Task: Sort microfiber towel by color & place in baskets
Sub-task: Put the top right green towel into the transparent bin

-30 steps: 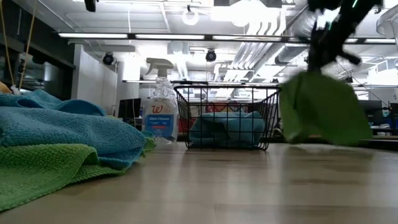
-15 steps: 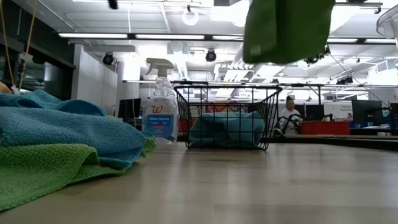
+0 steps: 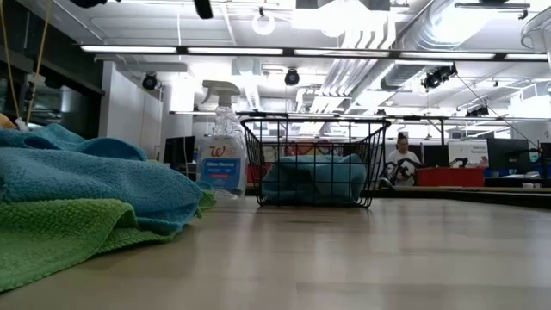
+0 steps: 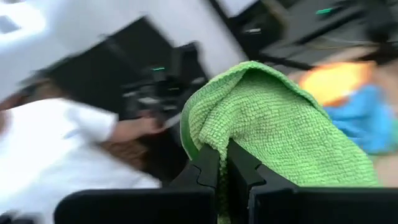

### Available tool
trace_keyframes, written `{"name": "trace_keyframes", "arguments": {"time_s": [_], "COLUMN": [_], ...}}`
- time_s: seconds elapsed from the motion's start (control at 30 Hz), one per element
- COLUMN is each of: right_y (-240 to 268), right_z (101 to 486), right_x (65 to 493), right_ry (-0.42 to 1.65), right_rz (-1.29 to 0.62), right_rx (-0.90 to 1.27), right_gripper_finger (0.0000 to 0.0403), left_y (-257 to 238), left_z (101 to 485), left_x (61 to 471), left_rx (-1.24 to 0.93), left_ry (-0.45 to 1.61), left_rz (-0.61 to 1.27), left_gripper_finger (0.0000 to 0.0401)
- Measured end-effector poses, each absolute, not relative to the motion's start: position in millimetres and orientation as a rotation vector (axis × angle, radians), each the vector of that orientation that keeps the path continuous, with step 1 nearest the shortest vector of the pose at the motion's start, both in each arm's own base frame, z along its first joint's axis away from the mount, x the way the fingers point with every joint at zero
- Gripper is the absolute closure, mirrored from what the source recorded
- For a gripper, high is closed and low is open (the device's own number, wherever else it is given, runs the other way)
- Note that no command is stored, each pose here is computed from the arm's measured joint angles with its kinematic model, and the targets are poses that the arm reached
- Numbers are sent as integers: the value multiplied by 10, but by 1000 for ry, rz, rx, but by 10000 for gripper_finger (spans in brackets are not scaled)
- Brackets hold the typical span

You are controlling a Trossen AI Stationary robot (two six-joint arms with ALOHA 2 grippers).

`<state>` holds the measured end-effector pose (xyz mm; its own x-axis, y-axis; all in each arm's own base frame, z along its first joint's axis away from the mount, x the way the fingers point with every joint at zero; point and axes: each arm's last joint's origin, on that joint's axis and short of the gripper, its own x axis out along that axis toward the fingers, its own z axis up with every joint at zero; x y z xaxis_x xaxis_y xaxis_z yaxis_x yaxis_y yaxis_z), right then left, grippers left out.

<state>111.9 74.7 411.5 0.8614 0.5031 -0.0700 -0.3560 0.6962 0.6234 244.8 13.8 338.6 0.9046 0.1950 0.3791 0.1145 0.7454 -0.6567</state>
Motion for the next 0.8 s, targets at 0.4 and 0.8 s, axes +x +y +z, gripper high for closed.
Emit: {"name": "trace_keyframes", "arguments": {"time_s": [0.4,0.8], "right_y": [1492,1859], "right_z": [3778,3251], "right_x": [932,889], "right_ry": [551,1029], "right_rz": [426,155], "right_rx": [715,824], "right_gripper_finger": [403,403], "left_y": [62,73], "left_z": [3311,3311], "left_x": [2569,2570], "left_rx": [-758,-680], "left_ry": [-484,-469], "left_rz": [69,53], "left_gripper_finger": [139,139]}}
